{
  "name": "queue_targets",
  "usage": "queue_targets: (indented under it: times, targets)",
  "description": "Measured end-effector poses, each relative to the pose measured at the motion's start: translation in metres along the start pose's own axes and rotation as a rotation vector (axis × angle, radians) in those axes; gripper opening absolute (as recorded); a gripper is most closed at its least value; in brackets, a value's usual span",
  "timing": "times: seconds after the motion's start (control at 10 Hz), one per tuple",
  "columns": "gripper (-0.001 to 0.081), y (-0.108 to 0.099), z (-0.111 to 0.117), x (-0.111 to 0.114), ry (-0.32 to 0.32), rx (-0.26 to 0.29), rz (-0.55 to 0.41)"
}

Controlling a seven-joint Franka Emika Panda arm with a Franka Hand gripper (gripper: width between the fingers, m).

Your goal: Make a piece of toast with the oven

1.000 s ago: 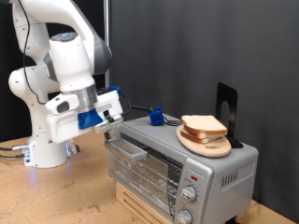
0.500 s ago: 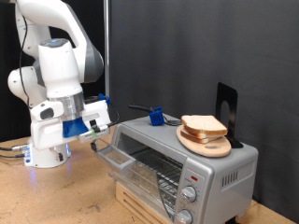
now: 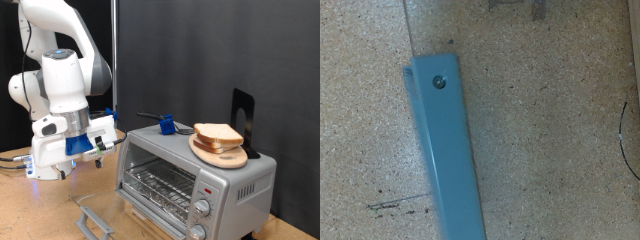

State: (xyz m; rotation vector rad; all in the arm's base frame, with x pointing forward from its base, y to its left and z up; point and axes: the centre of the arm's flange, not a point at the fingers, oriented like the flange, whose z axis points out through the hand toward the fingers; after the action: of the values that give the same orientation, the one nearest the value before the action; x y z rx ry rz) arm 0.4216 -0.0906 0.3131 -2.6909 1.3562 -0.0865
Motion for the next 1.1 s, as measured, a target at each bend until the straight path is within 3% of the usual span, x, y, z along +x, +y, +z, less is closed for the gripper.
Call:
queue_targets:
  times: [0.2, 0.4, 0.6, 0.9, 1.1]
  targets:
    - [0.0808, 0.000, 0.000, 0.000, -0.016, 0.013, -0.006]
    - [0.0808, 0.002, -0.017, -0.003, -0.067, 0.060, -0.048]
    - [0.0808, 0.001, -0.016, -0.003, -0.069, 0.065, -0.023]
    - [0.0808, -0.005, -0.060, 0.007, -0.147, 0.270, -0.002]
    - [0.0808, -0.009, -0.095, 0.015, -0.184, 0.350, -0.094]
